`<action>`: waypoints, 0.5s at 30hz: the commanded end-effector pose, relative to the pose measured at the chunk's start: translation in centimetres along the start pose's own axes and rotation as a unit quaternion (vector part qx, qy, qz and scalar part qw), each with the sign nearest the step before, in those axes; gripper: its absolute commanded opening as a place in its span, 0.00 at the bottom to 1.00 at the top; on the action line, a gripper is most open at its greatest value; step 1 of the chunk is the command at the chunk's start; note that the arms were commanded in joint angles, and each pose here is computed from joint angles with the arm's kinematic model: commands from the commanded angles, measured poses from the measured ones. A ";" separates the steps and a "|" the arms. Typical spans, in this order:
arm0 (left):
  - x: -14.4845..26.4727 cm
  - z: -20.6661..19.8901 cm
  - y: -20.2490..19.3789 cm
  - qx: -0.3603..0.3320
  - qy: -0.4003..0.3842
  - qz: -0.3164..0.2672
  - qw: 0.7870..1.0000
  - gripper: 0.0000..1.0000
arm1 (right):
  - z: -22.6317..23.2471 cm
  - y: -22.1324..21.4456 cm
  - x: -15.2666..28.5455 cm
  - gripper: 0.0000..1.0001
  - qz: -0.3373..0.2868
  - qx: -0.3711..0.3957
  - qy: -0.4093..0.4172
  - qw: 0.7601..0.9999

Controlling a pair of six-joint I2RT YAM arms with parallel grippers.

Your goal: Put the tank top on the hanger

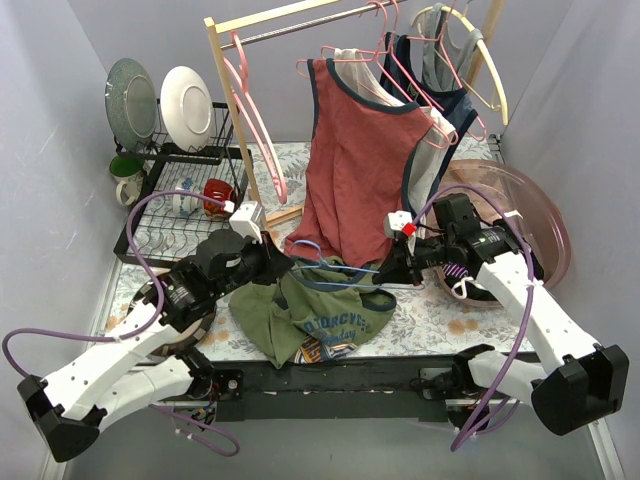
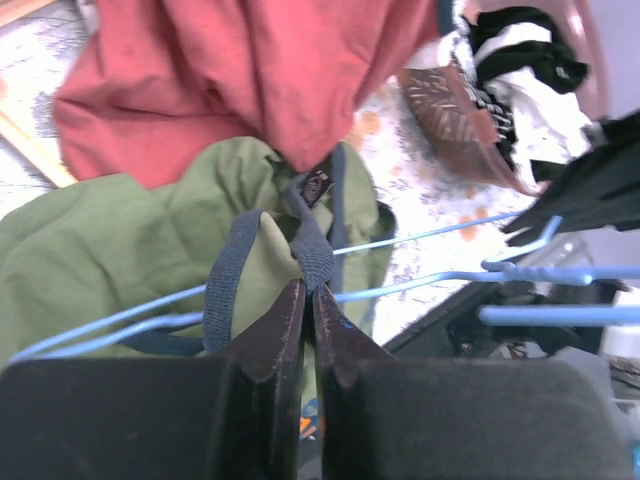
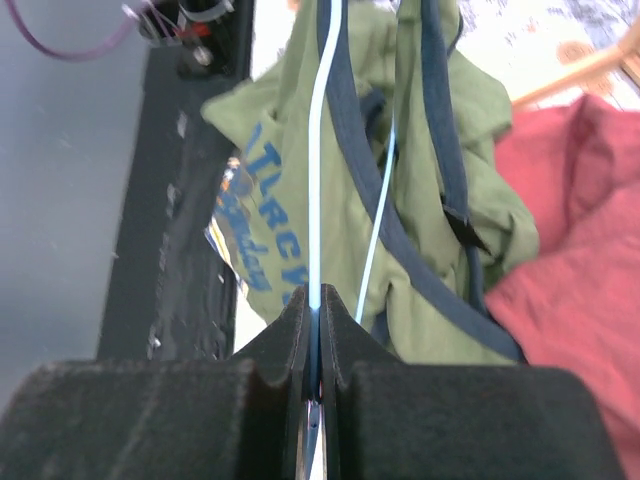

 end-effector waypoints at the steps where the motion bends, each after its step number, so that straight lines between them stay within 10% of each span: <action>1: 1.6 -2.0 1.0 0.004 -0.044 0.001 0.999 0.16 | -0.4 2.1 -0.3 0.01 -0.073 0.010 0.022 0.997; 6: 3.9 -0.6 1.9 -0.041 -0.013 -0.030 0.999 0.63 | -0.1 2.4 0.9 0.01 -0.101 0.021 0.012 0.995; 15: 7.1 -0.3 2.4 -0.309 -0.090 -0.042 0.946 0.96 | 0.7 2.3 2.2 0.01 -0.132 0.054 0.006 0.990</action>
Point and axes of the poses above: each gripper's point midway between its finger pads, its own x axis back along the fingers, its own z axis along the line the jaws close on, y = z × x, the point moved 5 cm from there along x, back along the fingers, and after that the axes turned 11 degrees about x, right-handed, at the moved point
